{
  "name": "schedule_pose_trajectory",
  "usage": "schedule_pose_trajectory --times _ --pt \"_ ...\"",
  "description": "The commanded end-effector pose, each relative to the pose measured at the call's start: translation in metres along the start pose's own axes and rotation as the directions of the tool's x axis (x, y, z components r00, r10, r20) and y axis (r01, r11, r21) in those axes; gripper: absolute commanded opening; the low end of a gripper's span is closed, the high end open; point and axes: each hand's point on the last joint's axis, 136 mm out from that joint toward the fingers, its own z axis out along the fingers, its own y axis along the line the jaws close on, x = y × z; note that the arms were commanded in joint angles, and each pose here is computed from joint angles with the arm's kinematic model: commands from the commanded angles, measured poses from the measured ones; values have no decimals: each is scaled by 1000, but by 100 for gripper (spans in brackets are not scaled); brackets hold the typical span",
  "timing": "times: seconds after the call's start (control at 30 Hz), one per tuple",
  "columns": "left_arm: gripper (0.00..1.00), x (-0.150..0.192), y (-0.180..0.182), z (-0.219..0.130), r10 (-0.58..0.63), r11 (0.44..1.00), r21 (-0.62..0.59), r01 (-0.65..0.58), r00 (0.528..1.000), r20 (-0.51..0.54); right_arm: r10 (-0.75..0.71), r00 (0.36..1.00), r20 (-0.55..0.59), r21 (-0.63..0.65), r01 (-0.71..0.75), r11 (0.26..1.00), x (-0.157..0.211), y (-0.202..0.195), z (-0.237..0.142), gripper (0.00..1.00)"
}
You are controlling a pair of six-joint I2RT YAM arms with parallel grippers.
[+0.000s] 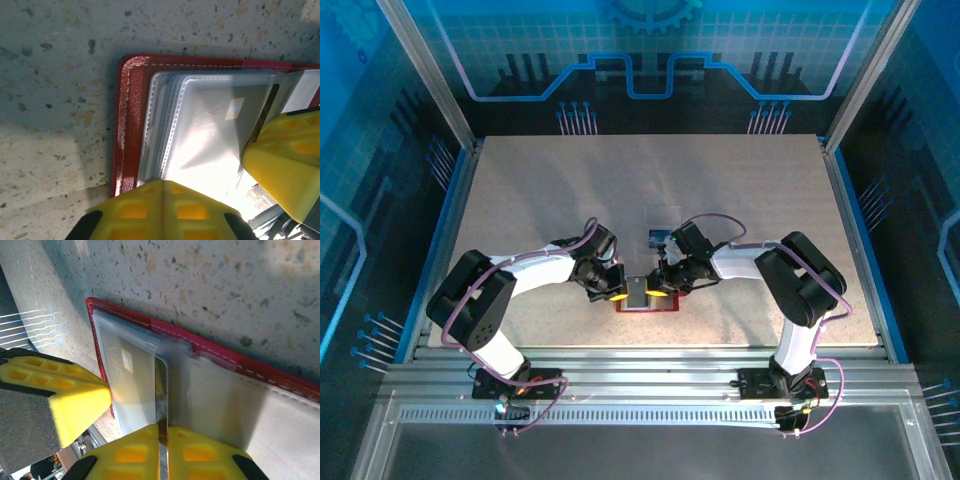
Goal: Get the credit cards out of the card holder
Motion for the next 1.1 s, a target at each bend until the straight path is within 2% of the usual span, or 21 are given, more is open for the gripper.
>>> schedule_pose_trajectory --times 0.0,0.3,0.53,0.9,1.07 --pt "2 2 10 3 -9 999 -43 8 1000 -26 -12 1000 0 0 12 1000 2 4 -4 9" --pt "2 2 11 3 -9 999 -47 8 1000 -25 -15 1000 14 35 15 999 1 -3 -15 2" --pt "2 2 11 3 -11 999 -48 10 1000 -23 -20 1000 21 66 19 998 3 -8 -24 1" --pt "2 2 8 0 -4 999 -35 3 1000 -22 -37 999 4 212 36 977 11 -30 -46 1" --pt "3 1 4 -2 -1 1000 -26 0 1000 -15 -67 998 12 234 62 970 3 -23 -53 1"
